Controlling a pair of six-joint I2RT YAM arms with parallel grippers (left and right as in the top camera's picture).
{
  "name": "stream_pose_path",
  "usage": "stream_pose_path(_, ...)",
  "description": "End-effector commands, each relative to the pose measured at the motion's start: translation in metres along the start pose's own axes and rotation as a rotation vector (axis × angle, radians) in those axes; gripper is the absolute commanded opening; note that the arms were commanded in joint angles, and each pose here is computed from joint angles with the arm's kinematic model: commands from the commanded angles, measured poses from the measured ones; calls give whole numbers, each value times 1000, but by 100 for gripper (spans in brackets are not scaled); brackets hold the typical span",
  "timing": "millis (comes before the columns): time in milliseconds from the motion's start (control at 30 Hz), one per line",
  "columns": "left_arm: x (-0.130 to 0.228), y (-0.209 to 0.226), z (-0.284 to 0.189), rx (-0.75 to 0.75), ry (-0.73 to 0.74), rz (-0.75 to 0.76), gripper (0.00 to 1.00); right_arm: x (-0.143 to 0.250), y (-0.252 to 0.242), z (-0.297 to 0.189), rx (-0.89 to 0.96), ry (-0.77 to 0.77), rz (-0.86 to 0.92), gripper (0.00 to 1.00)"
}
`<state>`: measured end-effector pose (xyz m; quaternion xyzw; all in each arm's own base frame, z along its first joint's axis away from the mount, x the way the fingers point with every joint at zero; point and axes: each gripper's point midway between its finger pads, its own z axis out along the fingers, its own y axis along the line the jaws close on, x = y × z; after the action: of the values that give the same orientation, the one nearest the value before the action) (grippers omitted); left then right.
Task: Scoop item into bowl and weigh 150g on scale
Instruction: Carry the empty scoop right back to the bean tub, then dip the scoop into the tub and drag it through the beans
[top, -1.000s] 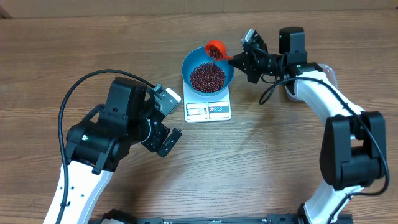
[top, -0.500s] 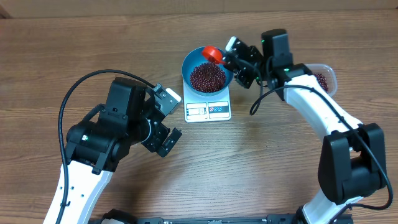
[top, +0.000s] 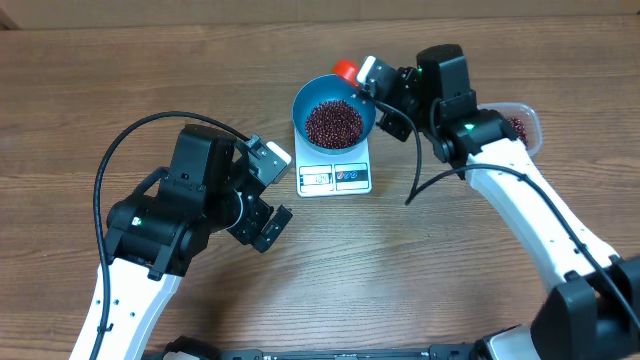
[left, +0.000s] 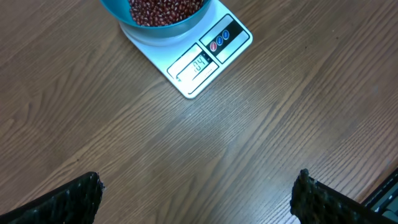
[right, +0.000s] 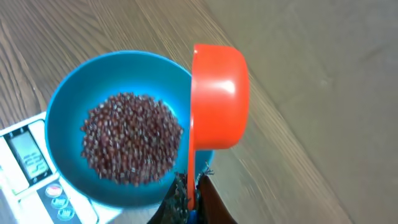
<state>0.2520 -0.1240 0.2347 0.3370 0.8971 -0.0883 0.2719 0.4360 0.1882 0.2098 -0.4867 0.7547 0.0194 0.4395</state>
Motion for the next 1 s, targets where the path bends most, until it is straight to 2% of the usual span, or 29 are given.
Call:
stream_pose_path(0,-6,3,-5,-13,-17,19,100,9,-37,-36,144,43,76,4)
stream_pose_path(100,-6,3,-5,-14,-17,19,100,31,-72,-53,249,81,140,4)
stream_pose_path(267,-6,3,-5,-14,-17,19,100,85,-116,-79,426,139,552,4)
stream_pose_path(333,-6,3,-5,-14,-17,19,100,123,-121,-93,483,221,724,4)
stream_pose_path(533,-6,3,-5,-13,-17,19,100,172,-101,-106,446,393,833,4)
stream_pose_path(633,-6,3,-5,-14,-17,19,99,184,-90,-109,430,453,870,4)
stream_pose_path(833,-6,3,-5,-14,-17,19,100,209,-87,-116,530,561,964,4)
stream_pose_path(967,-6,3,-5,-13,-17,19,100,221,-78,-107,510,596,972,4)
